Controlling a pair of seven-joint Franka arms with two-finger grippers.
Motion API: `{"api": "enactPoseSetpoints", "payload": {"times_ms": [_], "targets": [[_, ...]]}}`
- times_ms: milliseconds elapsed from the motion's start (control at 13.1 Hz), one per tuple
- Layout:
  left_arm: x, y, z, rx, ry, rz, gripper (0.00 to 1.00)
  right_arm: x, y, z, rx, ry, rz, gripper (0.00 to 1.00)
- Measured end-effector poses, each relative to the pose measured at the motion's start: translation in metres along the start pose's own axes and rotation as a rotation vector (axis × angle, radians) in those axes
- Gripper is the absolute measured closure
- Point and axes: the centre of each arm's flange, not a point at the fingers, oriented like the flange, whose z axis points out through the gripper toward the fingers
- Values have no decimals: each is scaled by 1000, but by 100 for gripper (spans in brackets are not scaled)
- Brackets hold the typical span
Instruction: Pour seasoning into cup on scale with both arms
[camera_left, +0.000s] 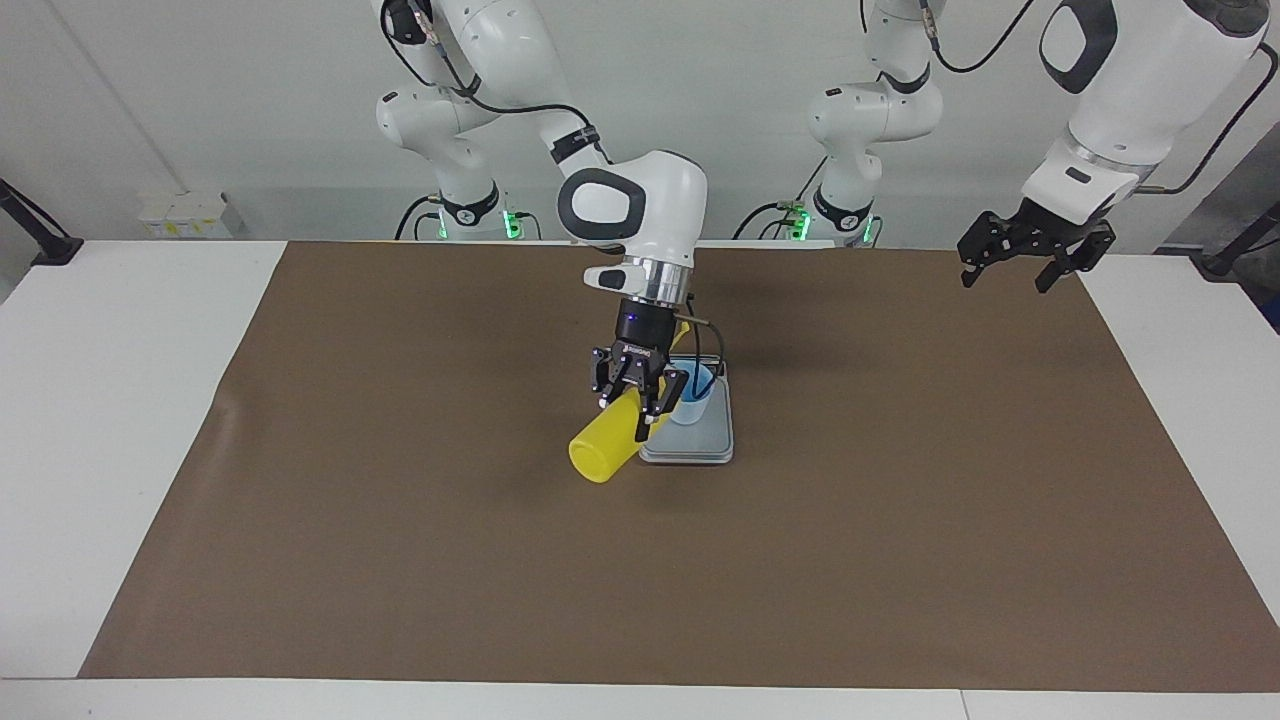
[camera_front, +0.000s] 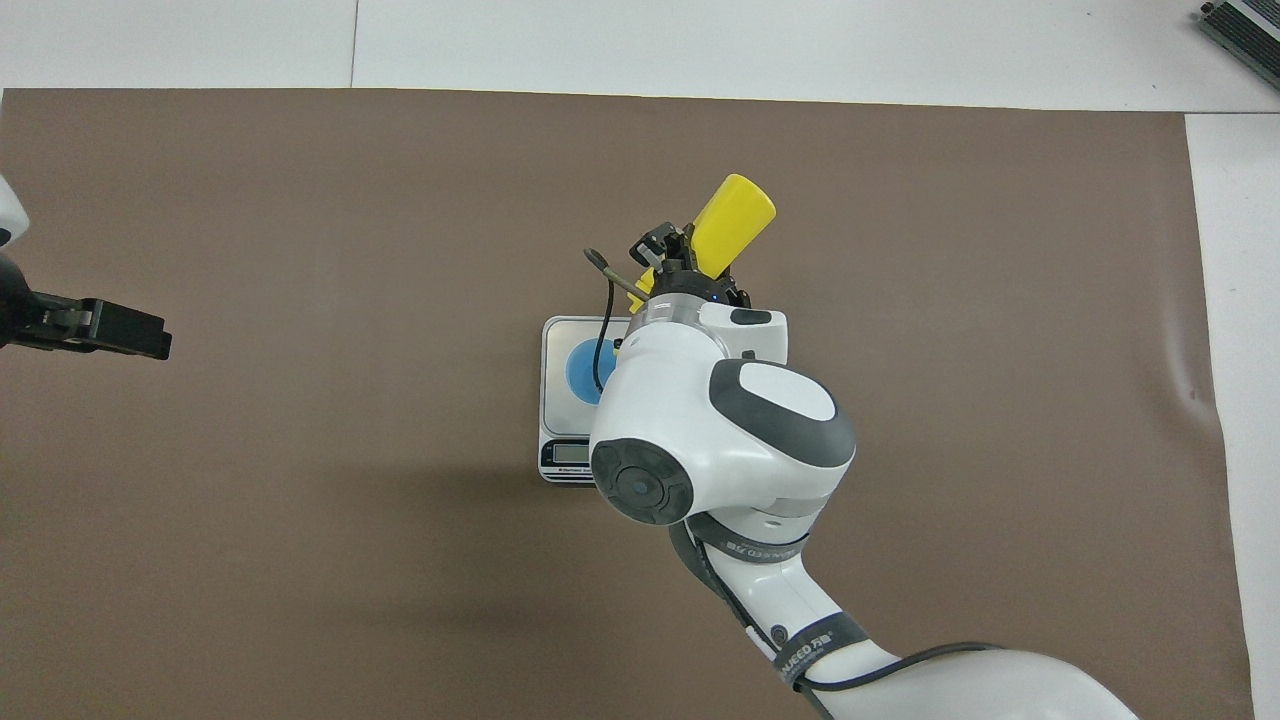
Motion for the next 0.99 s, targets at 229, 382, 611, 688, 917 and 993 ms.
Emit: {"api": "enactPoseSetpoints", "payload": {"times_ms": [229, 382, 611, 688, 917, 993], "targets": [[0, 0, 0, 0, 0, 0, 0, -5, 3, 2, 11, 32, -43, 48], [0, 0, 0, 0, 0, 0, 0, -13, 5, 7, 27, 64, -36, 48], [0, 0, 0, 0, 0, 0, 0, -21, 6, 11, 30, 71, -8, 48], [0, 0, 0, 0, 0, 0, 0, -21, 5, 10, 31, 72, -3, 48], [0, 0, 0, 0, 0, 0, 0, -14, 3, 10, 32, 73, 44, 48], [0, 0, 0, 0, 0, 0, 0, -8, 1, 8, 29, 65, 80, 48]]}}
